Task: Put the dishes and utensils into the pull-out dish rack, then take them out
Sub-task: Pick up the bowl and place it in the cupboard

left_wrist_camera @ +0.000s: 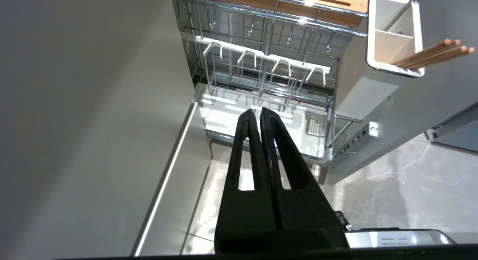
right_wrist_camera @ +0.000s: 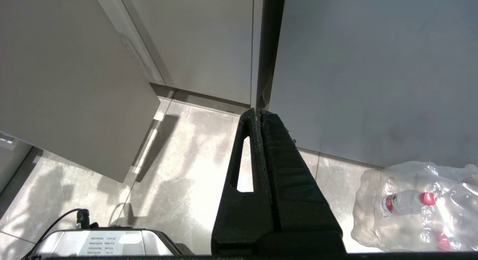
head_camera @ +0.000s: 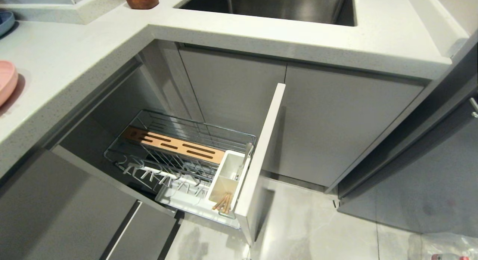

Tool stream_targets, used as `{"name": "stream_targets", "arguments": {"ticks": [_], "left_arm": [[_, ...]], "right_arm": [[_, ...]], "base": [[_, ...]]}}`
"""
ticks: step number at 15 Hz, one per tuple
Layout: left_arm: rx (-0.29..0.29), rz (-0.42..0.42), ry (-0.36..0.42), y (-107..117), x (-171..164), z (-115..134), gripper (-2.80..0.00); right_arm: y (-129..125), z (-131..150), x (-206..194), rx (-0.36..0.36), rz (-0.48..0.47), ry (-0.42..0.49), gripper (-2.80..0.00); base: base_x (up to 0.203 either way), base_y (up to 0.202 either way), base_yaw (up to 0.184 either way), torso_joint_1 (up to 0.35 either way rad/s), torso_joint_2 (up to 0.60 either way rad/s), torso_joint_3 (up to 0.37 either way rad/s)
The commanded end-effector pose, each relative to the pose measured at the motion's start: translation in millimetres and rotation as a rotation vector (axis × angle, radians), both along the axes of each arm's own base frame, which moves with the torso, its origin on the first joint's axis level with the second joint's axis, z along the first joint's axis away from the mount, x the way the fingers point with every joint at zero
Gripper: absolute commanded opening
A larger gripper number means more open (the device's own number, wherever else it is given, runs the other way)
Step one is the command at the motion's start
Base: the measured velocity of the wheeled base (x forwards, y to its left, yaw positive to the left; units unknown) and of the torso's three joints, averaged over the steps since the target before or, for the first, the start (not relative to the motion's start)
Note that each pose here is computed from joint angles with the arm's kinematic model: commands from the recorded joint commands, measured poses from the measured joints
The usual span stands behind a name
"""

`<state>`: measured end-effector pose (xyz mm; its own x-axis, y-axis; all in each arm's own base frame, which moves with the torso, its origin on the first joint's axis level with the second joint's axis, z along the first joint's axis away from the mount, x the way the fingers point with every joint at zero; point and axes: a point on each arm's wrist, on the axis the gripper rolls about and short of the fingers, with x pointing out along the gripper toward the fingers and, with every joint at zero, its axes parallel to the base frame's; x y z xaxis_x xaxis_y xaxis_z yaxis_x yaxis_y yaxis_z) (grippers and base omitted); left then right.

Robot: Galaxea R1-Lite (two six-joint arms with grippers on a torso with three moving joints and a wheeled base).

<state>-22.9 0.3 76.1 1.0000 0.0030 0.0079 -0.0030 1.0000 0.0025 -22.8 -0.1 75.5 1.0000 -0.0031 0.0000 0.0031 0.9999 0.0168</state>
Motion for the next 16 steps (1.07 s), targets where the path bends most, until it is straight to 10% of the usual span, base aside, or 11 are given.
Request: {"name": "stream_targets", "arguments": {"ticks": [1,7,10,16], "left_arm": [[0.027,0.0,-0.012,0.0,-0.4,2.1,-2.8],[0.138,-0.115,-0.343,-3.2,-49.3,127.8,-2.8],[0.195,-0.086,-0.318,-0.3,-36.0,216.1,-2.8],[0.273,0.307,-0.148,3.9,67.4,321.3,-2.8]], "right_arm": [[0.0,0.0,0.1,0.0,0.0,0.002,-2.8],[0.0,0.0,0.1,0.0,0.0,0.002,-2.8],[0.0,0.0,0.1,0.0,0.0,0.002,-2.8],[0.0,0.0,0.1,0.0,0.0,0.002,-2.8]], "base": [[0.0,0.0,0.0,0.0,0.0,0.0],[0.0,0.0,0.0,0.0,0.0,0.0],[0.0,0.0,0.0,0.0,0.0,0.0],[0.0,0.0,0.0,0.0,0.0,0.0]]}}
